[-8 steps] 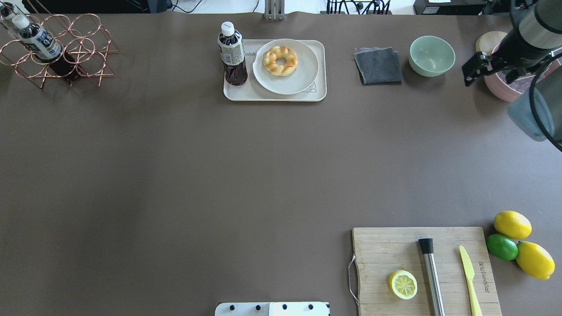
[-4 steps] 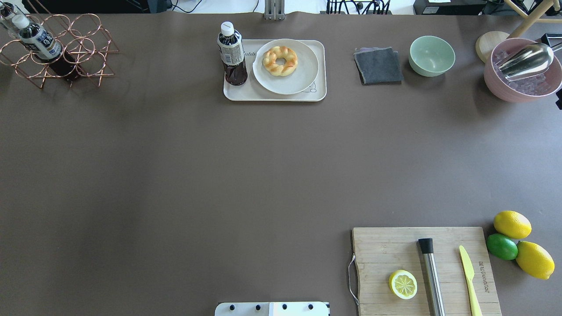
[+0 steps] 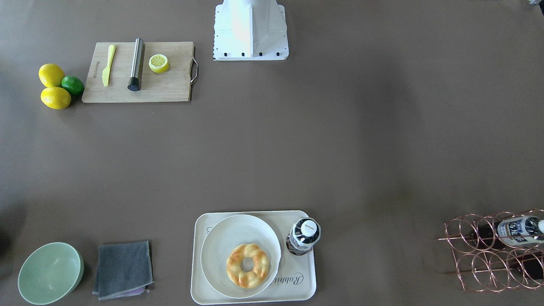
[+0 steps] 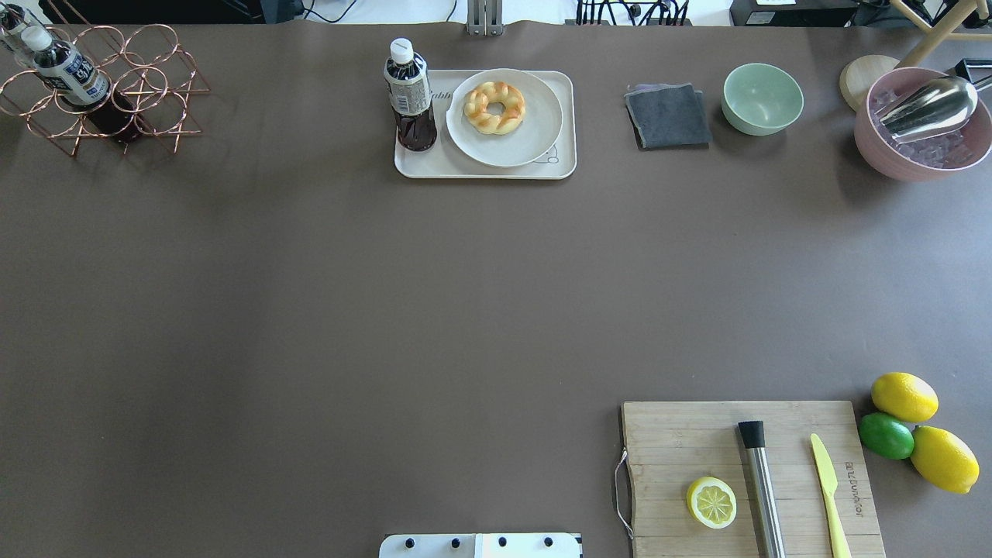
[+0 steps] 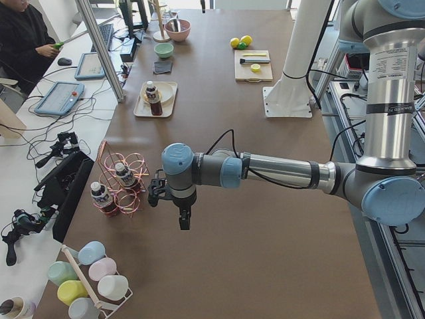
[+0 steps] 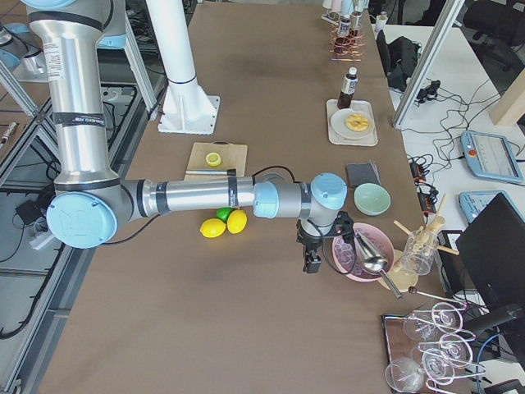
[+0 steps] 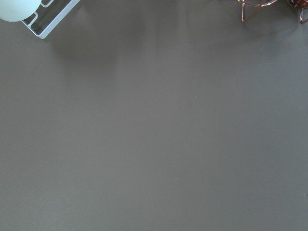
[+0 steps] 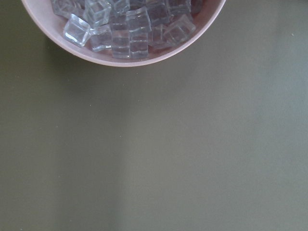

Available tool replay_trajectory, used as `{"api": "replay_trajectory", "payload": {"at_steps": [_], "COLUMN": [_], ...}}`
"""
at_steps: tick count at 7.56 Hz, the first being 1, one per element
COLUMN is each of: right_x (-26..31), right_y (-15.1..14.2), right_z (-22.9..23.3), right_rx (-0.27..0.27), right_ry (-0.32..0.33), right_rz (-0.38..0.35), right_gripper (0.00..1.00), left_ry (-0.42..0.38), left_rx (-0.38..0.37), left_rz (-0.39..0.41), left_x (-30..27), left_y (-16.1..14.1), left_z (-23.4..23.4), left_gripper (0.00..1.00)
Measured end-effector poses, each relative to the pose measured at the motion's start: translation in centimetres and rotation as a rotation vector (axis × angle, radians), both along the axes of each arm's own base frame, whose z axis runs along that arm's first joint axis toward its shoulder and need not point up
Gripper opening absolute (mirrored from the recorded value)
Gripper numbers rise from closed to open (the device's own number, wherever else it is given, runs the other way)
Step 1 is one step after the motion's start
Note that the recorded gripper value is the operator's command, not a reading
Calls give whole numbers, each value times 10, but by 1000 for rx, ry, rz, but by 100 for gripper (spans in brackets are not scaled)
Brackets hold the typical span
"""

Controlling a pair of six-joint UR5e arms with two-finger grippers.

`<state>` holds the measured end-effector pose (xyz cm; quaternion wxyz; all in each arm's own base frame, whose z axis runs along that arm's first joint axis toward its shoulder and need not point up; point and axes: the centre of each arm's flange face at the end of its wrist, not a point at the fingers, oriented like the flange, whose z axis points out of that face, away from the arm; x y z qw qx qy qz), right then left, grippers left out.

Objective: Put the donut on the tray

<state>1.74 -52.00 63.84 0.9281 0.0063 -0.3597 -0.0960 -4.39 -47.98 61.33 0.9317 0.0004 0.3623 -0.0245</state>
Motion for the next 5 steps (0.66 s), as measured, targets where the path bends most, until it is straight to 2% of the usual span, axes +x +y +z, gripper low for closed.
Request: {"api": "replay_trajectory", "payload": {"at_steps": [2, 5], "right_x": [11, 16], "right_y": [13, 13], "right_z": [25, 24], "right_rx": [5, 12], "right_ry": [-56, -67], "right_rz": [17, 32], "right_gripper": [100, 100], "left_ry": [0, 0], "left_rx": [2, 7], "left_rz": [2, 2], "left_x": [0, 0], "left_y": [0, 0], "left_z": [0, -3], "left_gripper": [98, 98]}}
